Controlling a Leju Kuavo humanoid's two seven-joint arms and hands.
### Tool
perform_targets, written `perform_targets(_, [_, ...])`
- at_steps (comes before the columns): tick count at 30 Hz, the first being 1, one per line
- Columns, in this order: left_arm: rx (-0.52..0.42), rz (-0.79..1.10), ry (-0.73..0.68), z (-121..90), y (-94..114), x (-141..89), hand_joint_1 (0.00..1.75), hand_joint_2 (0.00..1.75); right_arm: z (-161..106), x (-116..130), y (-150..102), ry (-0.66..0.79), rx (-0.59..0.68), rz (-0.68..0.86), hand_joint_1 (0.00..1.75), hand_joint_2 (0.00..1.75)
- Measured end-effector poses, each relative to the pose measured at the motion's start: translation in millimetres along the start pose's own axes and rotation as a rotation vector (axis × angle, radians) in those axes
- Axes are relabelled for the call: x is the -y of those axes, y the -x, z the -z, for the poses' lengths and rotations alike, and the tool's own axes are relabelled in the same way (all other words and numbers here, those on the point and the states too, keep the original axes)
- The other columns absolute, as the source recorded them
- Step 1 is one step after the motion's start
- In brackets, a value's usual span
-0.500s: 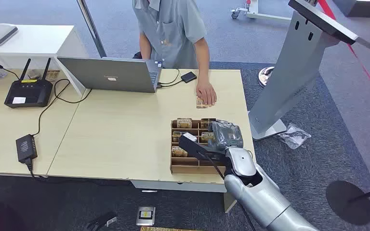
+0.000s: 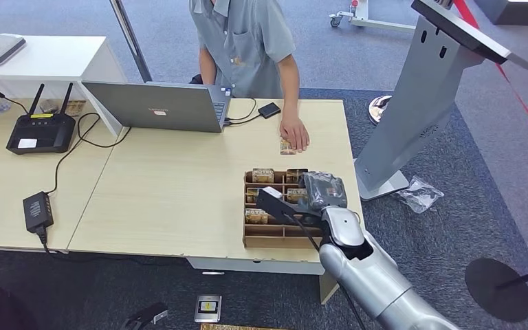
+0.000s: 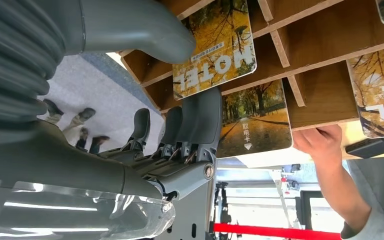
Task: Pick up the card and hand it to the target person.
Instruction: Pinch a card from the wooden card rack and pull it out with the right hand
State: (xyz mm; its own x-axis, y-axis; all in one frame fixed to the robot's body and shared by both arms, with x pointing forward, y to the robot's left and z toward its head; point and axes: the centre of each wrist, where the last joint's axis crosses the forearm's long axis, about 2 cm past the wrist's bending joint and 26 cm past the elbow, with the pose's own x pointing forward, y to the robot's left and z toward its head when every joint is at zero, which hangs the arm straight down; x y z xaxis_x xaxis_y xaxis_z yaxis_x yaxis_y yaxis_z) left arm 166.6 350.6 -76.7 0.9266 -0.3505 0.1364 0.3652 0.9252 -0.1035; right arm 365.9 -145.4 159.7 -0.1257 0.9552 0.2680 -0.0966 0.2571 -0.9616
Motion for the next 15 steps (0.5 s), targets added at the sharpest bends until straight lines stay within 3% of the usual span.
perform_targets(6, [0.0, 0.0, -0.001, 0.2, -0.2, 0.5, 0.0, 0.0, 0.3, -0.6, -0.5, 0.002, 0.004, 0.003, 1.0, 1.75])
perform_targets(15, [-0.001, 0.004, -0.003, 0.3, -0.2, 0.9, 0.0, 0.0, 0.7, -2.7, 0.3, 0.009, 0.014, 0.008, 1.63, 1.75])
